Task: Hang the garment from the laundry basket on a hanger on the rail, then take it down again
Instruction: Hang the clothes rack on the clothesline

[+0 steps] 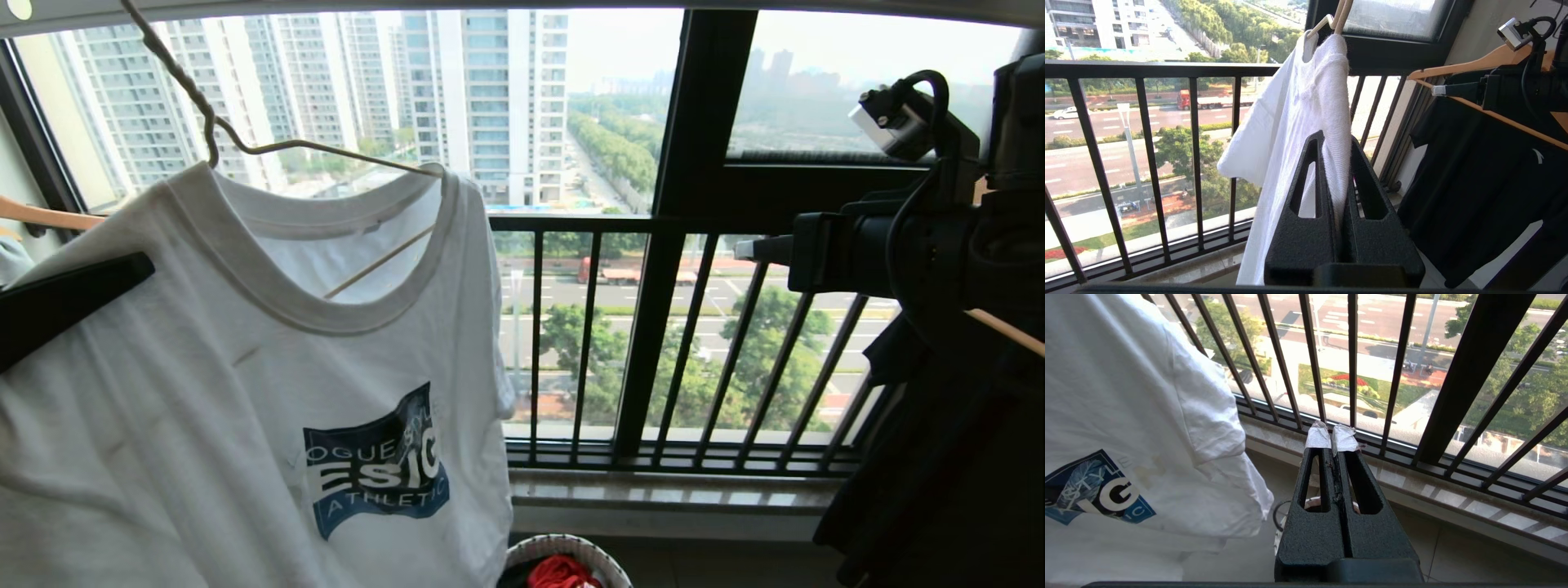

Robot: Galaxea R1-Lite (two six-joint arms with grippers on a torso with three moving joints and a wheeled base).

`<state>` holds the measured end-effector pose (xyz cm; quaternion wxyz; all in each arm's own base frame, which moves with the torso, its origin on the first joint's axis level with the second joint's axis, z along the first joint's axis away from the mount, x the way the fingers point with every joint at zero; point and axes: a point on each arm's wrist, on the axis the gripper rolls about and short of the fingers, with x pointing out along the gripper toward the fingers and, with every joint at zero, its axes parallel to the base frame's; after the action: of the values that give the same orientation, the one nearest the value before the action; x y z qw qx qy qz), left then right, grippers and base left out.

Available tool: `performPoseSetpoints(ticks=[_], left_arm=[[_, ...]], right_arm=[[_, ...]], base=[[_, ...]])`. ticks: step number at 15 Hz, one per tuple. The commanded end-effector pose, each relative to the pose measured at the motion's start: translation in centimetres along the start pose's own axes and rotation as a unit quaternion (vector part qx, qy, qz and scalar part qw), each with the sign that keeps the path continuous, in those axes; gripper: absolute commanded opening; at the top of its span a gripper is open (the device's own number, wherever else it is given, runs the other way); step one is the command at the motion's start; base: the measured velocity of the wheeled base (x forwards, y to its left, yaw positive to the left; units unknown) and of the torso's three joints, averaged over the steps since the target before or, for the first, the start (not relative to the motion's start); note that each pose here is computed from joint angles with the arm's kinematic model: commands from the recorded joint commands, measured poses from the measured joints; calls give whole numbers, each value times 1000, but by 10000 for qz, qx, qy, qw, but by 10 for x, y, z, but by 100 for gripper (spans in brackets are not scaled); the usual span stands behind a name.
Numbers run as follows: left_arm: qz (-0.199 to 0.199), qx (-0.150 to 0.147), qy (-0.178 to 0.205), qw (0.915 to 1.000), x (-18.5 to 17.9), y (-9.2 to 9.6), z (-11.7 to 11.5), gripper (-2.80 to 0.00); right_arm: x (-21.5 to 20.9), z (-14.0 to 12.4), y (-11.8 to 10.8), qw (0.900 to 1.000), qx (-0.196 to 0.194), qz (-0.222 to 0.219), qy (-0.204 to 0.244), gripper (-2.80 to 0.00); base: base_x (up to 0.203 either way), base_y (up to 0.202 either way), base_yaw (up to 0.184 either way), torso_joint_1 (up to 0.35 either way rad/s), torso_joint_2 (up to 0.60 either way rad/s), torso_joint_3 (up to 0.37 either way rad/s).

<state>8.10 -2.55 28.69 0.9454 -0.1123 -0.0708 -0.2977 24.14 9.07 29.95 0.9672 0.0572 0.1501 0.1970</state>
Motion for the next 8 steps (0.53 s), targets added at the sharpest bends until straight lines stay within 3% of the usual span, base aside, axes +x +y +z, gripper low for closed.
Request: performPoseSetpoints(ticks=[1,4,8], left_arm=[[45,27,-95,9999,-10,-5,6,-280],[418,47,-209,9989,-15,-7,11,-280],[479,46,-153,9987,-19,-9,13,-280]], right_arm=[[-1,1,0,10000,-1,10,-15,-280],[-2,1,0,10000,4,-3,-27,-280],[-4,3,1,10000,5,3,-68,-280]], base=[[0,0,0,0,0,0],[0,0,0,0,0,0],[0,0,0,0,0,0]])
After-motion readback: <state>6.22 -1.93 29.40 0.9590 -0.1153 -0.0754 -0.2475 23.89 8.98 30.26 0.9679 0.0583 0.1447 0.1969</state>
